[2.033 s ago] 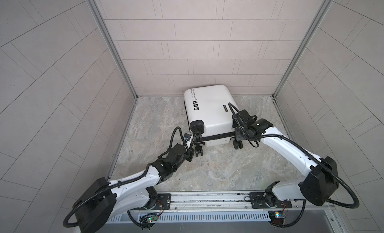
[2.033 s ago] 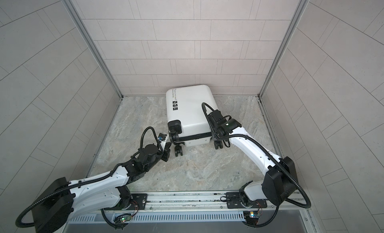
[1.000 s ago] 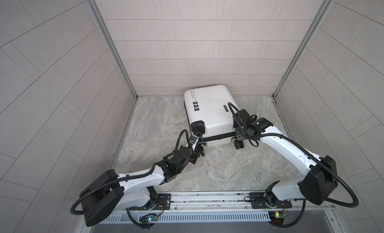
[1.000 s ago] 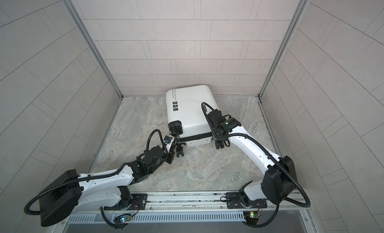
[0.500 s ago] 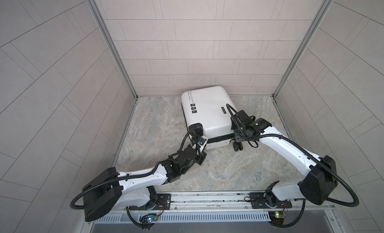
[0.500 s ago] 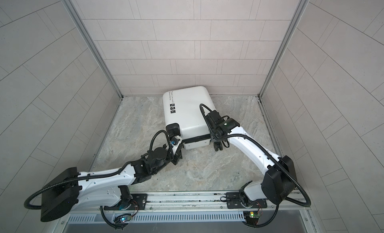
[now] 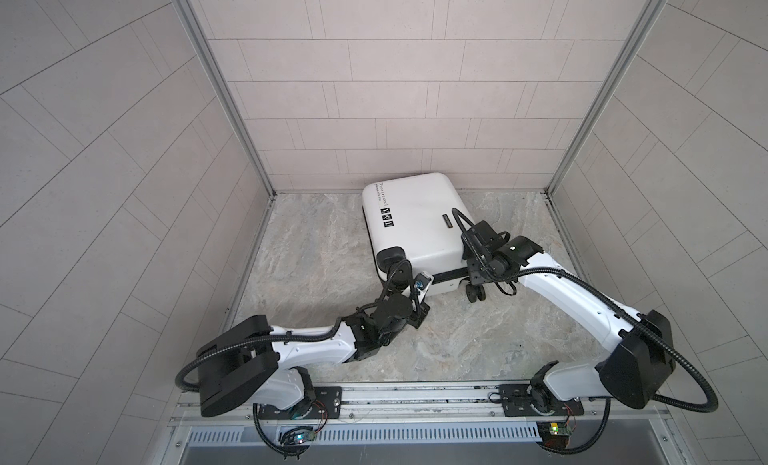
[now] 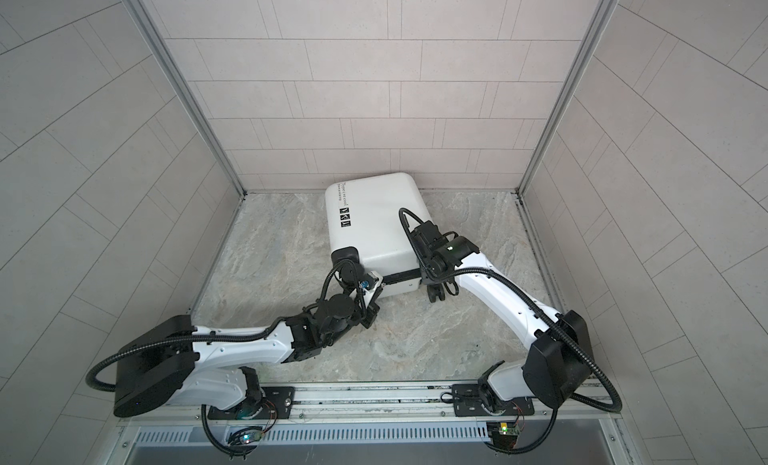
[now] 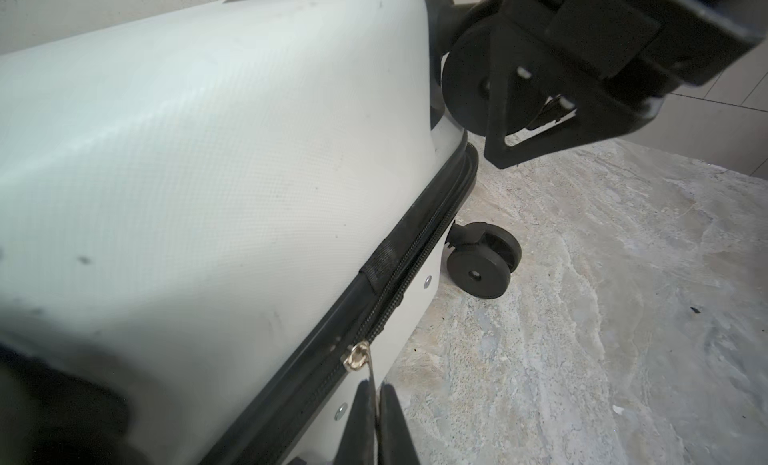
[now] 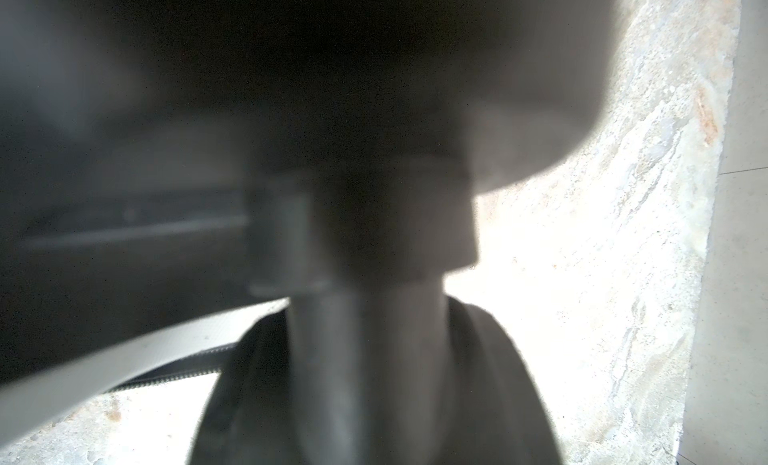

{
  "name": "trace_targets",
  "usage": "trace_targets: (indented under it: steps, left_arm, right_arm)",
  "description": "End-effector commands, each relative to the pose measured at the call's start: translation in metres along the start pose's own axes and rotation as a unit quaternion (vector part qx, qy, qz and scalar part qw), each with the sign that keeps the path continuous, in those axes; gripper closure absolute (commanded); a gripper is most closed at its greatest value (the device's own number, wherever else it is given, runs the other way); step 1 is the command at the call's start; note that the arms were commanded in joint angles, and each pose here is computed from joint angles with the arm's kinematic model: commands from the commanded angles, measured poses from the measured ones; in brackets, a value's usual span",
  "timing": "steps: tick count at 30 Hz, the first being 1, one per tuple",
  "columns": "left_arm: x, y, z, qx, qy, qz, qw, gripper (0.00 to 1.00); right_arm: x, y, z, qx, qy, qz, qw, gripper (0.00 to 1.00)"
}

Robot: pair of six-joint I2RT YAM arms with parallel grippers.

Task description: Pack the luggage

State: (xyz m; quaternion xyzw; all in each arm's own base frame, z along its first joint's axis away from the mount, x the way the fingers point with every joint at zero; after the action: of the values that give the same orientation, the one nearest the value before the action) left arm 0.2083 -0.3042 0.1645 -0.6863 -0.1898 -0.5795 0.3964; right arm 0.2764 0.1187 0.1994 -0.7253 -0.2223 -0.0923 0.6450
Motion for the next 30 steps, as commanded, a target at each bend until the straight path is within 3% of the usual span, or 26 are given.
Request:
trace_targets:
  steps: [1,30]
  left_arm:
    - [0.025,0.0,-0.05,-0.11,-0.008,-0.037,0.993,1.0]
    - [0.032,0.052,-0.106,-0.163,-0.036,-0.06,0.984,1.0]
  right_arm:
    - [0.013,-0.007,0.026,0.055,-0.01,-0.037,0.998,0.74]
    - [0.007,-0.01,0.023,0.054,-0.01,-0.04,0.998,0.74]
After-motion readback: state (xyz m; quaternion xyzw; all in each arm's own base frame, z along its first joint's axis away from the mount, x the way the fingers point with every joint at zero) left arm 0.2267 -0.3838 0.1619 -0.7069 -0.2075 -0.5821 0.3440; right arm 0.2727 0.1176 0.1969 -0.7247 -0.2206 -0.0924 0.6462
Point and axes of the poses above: each gripper's point midway between its finger pads, its own y axis out along the fingers, its own z axis along the line the jaws close on, x = y × z, the point moved 4 cm from there along -y, back along the fingers, and after that the axes turned 6 degrees about -y, right-handed, at the moved point
